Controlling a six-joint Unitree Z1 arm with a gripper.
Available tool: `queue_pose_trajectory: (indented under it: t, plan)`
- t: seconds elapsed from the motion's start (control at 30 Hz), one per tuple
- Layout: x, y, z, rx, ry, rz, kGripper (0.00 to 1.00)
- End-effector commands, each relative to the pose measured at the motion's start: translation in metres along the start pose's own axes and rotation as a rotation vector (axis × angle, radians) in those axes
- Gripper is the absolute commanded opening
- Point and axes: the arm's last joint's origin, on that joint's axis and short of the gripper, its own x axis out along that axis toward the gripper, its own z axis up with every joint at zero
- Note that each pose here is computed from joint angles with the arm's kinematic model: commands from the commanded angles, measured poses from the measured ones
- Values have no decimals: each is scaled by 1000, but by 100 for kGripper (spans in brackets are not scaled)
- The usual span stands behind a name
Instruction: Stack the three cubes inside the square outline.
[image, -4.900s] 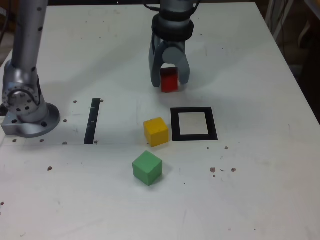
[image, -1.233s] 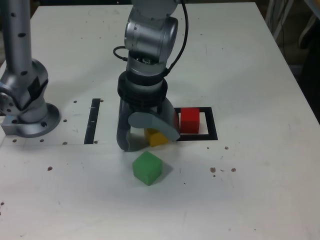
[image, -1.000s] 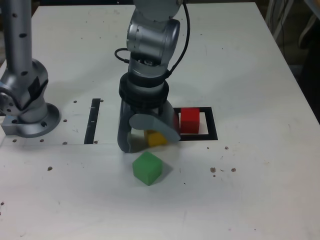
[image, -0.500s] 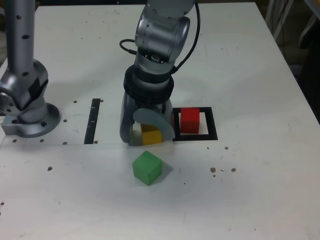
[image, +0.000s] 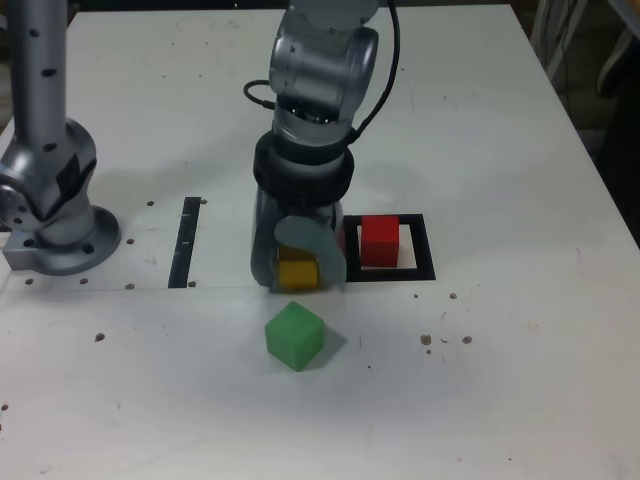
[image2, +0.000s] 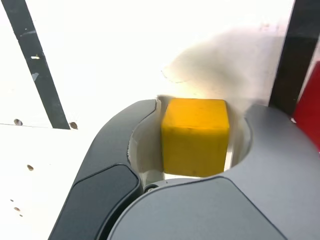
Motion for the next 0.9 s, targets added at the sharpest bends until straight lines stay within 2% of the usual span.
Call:
queue_pose_trajectory:
  t: [0.0, 0.13, 0.27, 0.4, 0.47, 0.53, 0.57, 0.67, 0.73, 0.8, 0.87]
  plan:
    - [-5, 1, -2, 0, -4, 6, 23]
    - [-17, 4, -8, 1, 15, 23, 17]
    - [-41, 7, -14, 5, 39, 38, 13]
    - [-62, 8, -16, 14, 29, 40, 11]
    - [-66, 8, -14, 16, 13, 39, 13]
    - [-66, 8, -13, 14, 4, 47, 24]
    - [-65, 9, -12, 12, 1, 55, 33]
    - [-63, 10, -10, 5, -3, 87, 70]
    - [-63, 10, -11, 4, -3, 103, 88]
    - [-63, 10, -11, 19, 0, 102, 98]
    - [-61, 10, -11, 43, 14, 85, 100]
